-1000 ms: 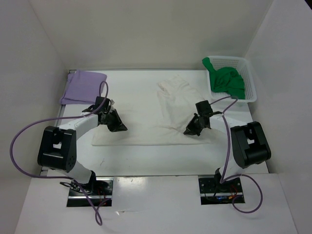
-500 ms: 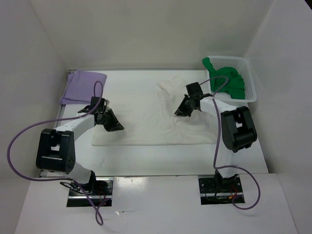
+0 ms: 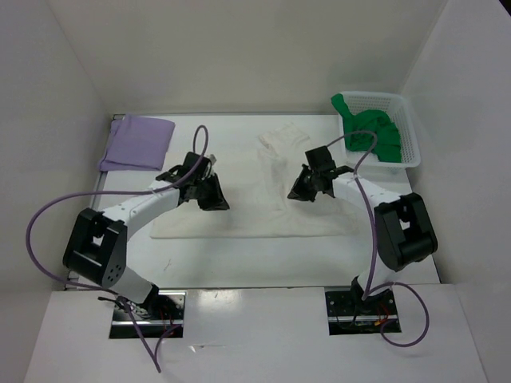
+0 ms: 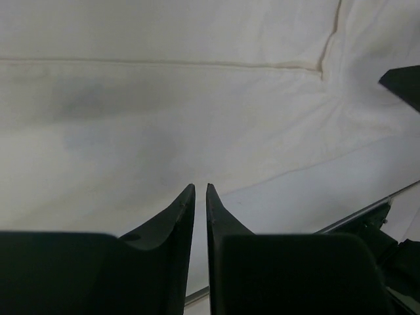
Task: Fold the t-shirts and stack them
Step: Fold the flattened tshirt in 1/3 of the way
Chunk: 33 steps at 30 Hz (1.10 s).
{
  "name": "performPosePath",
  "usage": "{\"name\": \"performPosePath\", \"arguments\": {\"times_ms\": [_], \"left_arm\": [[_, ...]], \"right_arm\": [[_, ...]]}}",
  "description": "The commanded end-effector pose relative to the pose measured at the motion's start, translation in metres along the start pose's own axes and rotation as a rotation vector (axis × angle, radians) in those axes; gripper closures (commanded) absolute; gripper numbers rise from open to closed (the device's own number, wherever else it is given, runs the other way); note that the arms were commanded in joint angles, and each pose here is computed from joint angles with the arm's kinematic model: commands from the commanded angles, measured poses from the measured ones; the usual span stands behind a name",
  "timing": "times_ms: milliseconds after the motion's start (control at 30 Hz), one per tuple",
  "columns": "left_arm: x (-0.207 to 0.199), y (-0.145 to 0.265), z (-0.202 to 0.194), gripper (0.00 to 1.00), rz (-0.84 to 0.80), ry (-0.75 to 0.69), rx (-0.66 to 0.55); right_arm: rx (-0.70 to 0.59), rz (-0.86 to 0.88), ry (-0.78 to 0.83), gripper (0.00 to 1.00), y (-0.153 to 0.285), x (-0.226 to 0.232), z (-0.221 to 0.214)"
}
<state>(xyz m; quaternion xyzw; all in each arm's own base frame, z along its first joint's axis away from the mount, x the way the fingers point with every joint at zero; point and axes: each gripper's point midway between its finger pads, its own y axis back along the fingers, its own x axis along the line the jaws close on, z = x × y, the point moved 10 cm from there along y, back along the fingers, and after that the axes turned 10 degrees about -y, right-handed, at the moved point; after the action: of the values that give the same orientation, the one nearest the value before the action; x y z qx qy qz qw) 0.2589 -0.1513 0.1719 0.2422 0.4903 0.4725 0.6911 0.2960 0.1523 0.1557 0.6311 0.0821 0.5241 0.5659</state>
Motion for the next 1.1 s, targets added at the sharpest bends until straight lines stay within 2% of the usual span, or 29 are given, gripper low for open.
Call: {"name": "performPosePath", "arguments": {"times_ms": [0,100,267,367,467,567,700,833,933,967,1033,1067], "left_arm": [[-0.003,-0.02,-0.002,0.82,0.021,0.008,0.049],[0.013,-0.04,-0.011,0.85,0.092,0.038,0.115],[0.059,-0.048,-0.042,0.88,0.166,0.191,0.225],[0.066,-0.044,-0.064,0.88,0.154,0.261,0.328],[0.067,-0.034,-0.081,0.87,0.15,0.296,0.365],[0.07,-0.022,-0.103,0.85,0.14,0.32,0.424],[0.064,0.003,-0.109,0.81,0.139,0.336,0.414],[0.041,0.032,-0.071,0.78,0.076,0.315,0.283],[0.027,0.059,-0.004,0.72,0.041,0.283,0.037],[0.029,0.065,0.015,0.64,0.073,0.267,-0.058],[0.039,0.069,0.063,0.55,0.091,0.245,-0.22],[0.048,0.066,0.078,0.53,0.165,0.245,-0.289]], "right_arm": [[0.068,-0.043,0.043,1.0,-0.01,-0.011,-0.031],[0.094,-0.076,0.056,1.0,-0.018,-0.015,-0.044],[0.091,-0.161,0.051,1.0,-0.027,-0.038,-0.051],[0.108,-0.231,0.04,1.0,-0.026,-0.057,-0.064],[0.148,-0.292,0.023,1.0,-0.019,-0.082,-0.088],[0.186,-0.307,0.049,1.0,-0.007,-0.088,-0.113],[0.216,-0.259,0.026,1.0,0.019,-0.085,-0.128],[0.138,-0.128,0.018,0.94,0.042,-0.048,-0.099],[0.096,-0.022,0.07,0.85,0.055,-0.011,-0.078],[0.07,0.015,0.079,0.85,0.055,0.005,-0.067],[0.047,0.084,0.106,0.97,0.052,0.018,-0.053],[0.058,0.104,0.11,1.0,0.047,0.024,-0.048]]}}
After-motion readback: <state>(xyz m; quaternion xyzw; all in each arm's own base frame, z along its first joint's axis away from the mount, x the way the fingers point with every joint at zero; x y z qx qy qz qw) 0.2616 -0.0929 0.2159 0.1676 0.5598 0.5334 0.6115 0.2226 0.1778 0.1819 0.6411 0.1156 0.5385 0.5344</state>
